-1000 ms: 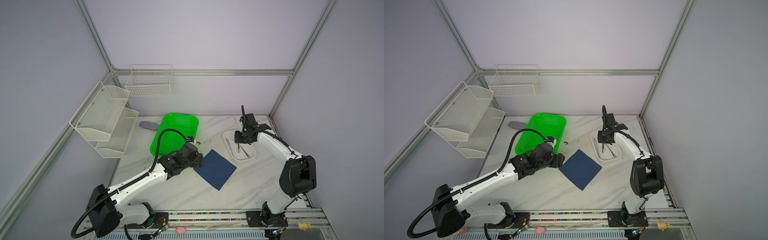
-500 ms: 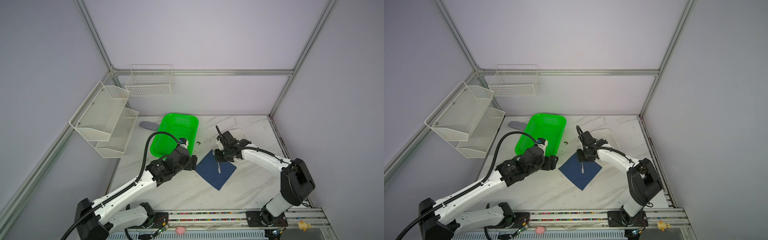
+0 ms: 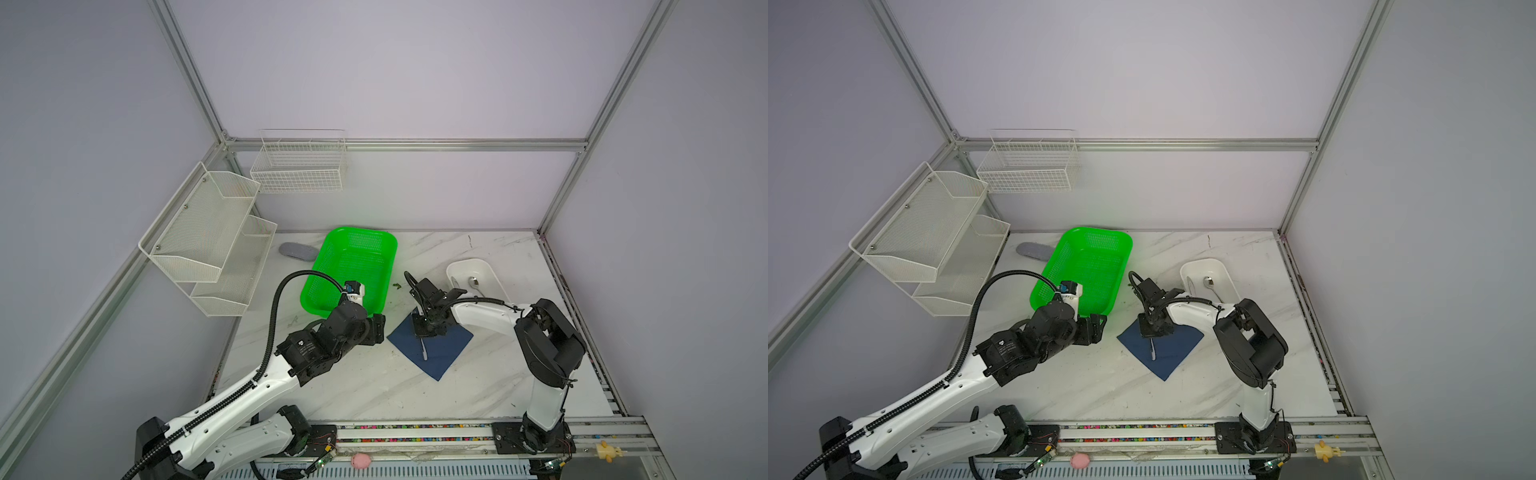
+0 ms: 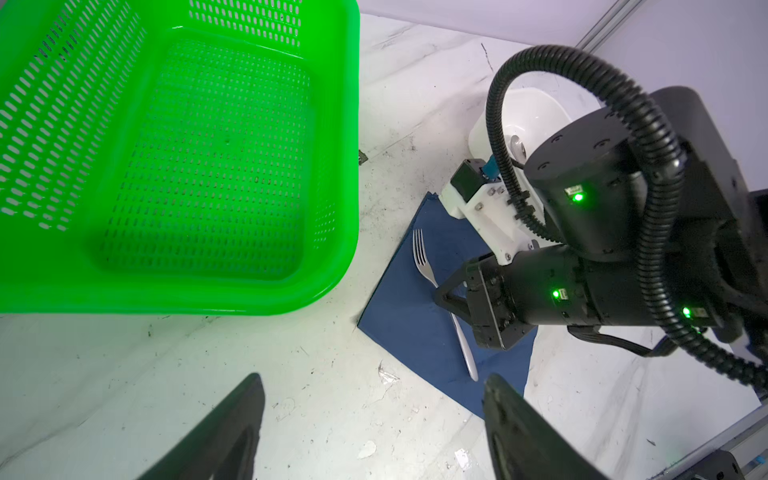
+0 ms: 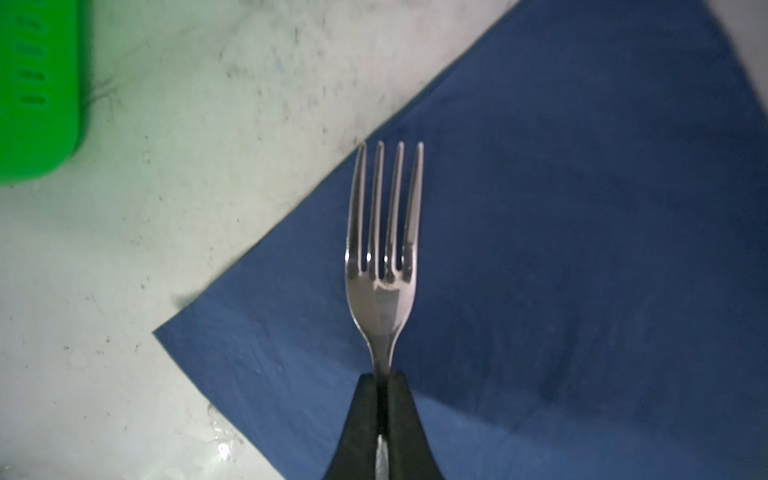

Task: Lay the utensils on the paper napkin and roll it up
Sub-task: 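Lift the fork with the right gripper and lower it onto the blue napkin, then release the fork and move the right gripper back to the tray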

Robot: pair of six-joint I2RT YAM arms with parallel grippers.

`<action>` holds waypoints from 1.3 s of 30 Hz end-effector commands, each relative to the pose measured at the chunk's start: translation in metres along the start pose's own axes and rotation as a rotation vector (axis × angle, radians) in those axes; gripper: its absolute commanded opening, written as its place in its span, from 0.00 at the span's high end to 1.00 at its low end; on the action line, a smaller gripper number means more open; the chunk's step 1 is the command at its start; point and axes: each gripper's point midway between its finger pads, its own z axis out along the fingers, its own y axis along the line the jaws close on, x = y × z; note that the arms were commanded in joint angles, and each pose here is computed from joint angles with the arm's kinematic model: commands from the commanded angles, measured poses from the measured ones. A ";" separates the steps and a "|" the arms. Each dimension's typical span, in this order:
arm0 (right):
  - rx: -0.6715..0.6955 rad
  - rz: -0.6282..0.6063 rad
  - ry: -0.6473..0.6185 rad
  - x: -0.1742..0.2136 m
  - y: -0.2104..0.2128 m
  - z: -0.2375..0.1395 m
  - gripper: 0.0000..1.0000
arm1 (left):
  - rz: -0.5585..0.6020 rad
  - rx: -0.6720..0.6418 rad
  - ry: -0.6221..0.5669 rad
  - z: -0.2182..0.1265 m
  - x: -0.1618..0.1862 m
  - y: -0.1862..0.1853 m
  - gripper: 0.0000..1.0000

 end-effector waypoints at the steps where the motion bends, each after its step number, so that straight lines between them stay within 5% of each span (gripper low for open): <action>1: 0.047 0.026 -0.041 -0.010 -0.003 -0.004 0.92 | -0.014 -0.028 -0.024 0.002 0.003 0.010 0.18; 25: 0.099 0.045 -0.050 -0.009 -0.010 -0.001 0.81 | -0.008 -0.098 -0.057 -0.004 -0.002 0.028 0.15; 34: 0.082 0.067 -0.192 -0.034 -0.002 -0.050 0.80 | -0.040 -0.100 -0.089 -0.011 -0.007 0.030 0.15; 39: 0.060 0.061 -0.166 -0.027 -0.001 -0.045 0.77 | -0.045 -0.095 -0.099 -0.012 -0.010 0.029 0.15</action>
